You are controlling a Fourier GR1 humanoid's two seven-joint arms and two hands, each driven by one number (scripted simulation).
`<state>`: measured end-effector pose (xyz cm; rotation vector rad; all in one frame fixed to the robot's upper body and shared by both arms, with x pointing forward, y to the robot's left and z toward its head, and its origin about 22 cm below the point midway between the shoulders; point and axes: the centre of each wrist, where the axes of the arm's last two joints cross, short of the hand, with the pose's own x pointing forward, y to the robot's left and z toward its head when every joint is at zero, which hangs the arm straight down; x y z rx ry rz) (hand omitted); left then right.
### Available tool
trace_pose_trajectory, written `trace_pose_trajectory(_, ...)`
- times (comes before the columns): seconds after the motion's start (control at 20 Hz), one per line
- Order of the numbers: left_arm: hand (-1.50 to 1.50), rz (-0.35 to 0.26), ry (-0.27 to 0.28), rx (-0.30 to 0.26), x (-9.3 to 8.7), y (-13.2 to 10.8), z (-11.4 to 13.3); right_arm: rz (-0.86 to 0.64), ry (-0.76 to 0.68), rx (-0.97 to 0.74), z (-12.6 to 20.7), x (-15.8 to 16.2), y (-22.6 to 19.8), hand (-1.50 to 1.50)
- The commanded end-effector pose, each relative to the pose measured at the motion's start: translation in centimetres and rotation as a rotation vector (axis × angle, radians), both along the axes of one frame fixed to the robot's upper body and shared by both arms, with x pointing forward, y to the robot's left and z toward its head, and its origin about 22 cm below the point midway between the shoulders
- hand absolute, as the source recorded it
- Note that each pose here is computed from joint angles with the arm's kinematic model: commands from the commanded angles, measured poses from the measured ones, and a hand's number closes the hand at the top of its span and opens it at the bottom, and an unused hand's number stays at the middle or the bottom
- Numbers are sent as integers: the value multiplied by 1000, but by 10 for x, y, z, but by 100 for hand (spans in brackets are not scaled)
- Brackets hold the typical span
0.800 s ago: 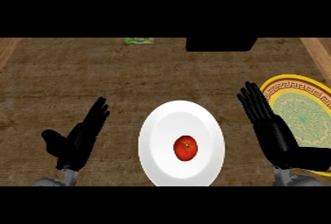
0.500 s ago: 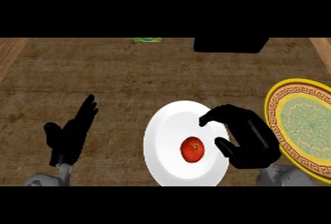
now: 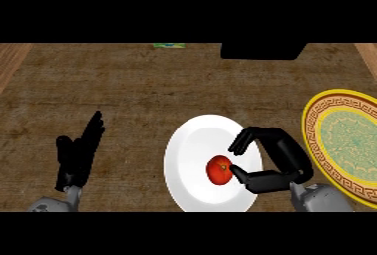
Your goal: Pick the tomato from the plate and place it in the plate
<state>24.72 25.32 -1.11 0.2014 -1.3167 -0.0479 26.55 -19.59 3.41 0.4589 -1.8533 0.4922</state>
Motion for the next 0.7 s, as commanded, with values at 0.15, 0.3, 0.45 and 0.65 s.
trace_pose_trajectory(0.15, 0, 2, 12, 15, -1, -29, -5, 285, 0, 128, -56, 18, -19, -150)
trace_pose_trajectory(0.3, 0, 27, 28, 19, -5, -15, -5, 363, -121, -125, -45, 16, -25, -150)
trace_pose_trajectory(0.45, 0, 18, 34, 23, -2, 0, 0, 275, -242, -316, -22, 42, -29, -150)
trace_pose_trajectory(0.65, 0, 34, 23, 19, 11, -9, 4, 308, -310, -472, 20, 57, -27, -150)
